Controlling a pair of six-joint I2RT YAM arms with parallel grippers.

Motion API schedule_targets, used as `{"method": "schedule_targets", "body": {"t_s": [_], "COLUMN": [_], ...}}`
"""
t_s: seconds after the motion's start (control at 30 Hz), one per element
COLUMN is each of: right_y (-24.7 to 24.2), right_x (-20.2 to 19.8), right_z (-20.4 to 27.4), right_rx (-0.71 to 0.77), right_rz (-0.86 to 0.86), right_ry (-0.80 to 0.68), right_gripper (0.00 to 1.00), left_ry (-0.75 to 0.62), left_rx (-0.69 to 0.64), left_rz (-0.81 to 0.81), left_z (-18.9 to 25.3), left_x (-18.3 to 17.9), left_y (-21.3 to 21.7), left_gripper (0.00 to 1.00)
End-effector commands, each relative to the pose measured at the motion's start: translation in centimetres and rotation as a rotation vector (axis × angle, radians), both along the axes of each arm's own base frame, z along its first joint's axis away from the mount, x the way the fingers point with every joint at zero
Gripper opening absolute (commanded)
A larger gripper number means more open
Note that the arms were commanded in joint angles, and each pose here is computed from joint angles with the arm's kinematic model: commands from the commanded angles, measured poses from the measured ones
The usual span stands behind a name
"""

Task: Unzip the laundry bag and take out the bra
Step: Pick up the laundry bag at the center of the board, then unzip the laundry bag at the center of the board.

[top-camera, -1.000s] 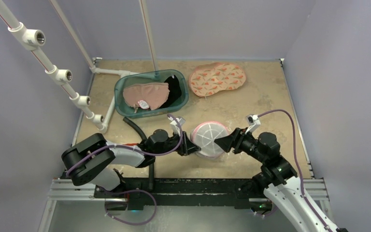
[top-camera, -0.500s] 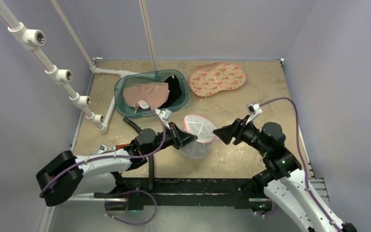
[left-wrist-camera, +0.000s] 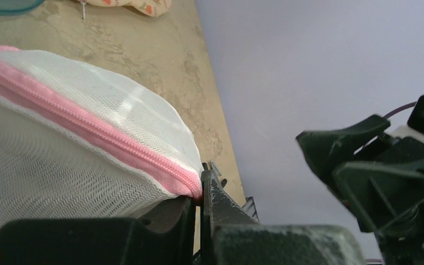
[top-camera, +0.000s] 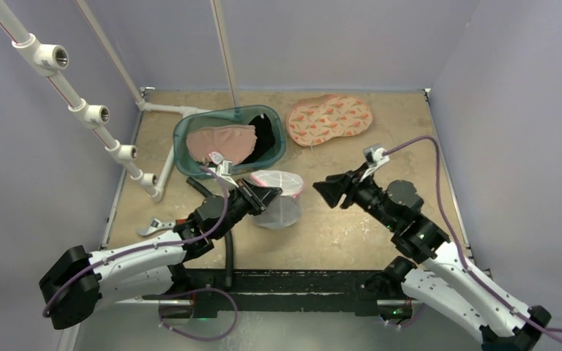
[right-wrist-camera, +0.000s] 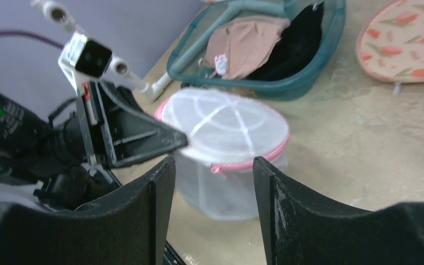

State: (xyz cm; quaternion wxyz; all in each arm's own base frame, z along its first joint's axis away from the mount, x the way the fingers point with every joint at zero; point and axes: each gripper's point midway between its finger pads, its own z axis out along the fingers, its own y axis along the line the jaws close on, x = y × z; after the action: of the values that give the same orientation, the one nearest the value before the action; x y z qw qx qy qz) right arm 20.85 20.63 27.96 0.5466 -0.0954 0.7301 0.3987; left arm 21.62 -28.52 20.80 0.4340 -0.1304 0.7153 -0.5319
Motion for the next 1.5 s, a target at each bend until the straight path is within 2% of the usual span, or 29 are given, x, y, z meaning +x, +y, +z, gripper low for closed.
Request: {"method": "schedule_targets", "body": {"t_s": [0.0, 0.13, 0.27, 0.4, 0.53, 0.8, 0.9, 1.1, 1.47], "right_y": [1.6, 2.6, 4.0, 4.9, 6.0, 7.6, 8.0, 8.2, 8.7], "right_x": [-0.5, -2.2, -2.8, -3.6, -3.6, -4.8, -5.3, -5.8, -5.6], "right_z": [-0.6, -1.3, -3.3, -3.8, -4.8, -4.4, -3.8, -3.6, -3.7], "right_rx": [0.018, 0.091, 0.040, 0.093, 0.094, 0.206, 0.237, 0.265, 0.292], "right_rz": [-0.022, 0.053, 0.138, 0.199, 0.235, 0.324, 0.361, 0.391, 0.421], "right_ry": [-0.079, -0.144, -0.125, -0.139, -0.099, -0.030, -0.022, 0.013, 0.034], "right_gripper": [0.57, 0.59, 0.58, 0.56, 0.51, 0.49, 0.51, 0.61, 0.63], "left_ry": [-0.022, 0.013, 0.068, 0.109, 0.125, 0.112, 0.109, 0.100, 0.072], "left_rx": [-0.098, -0.122, -0.179, -0.226, -0.245, -0.254, -0.256, -0.270, -0.293], "left_rz": [0.072, 0.073, 0.083, 0.098, 0.101, 0.071, 0.064, 0.053, 0.017], "left_z": [3.8, 3.8, 3.6, 3.3, 3.5, 4.6, 4.8, 5.7, 7.8], "left_x": [1.0, 0.7, 0.4, 0.3, 0.1, -0.4, -0.5, -0.9, -1.6], "left_y": [0.8, 1.1, 1.5, 2.0, 2.2, 2.0, 2.0, 2.2, 2.3], "left_gripper": [0.00, 0.00, 0.00, 0.00, 0.00, 0.00, 0.00, 0.00, 0.00]}}
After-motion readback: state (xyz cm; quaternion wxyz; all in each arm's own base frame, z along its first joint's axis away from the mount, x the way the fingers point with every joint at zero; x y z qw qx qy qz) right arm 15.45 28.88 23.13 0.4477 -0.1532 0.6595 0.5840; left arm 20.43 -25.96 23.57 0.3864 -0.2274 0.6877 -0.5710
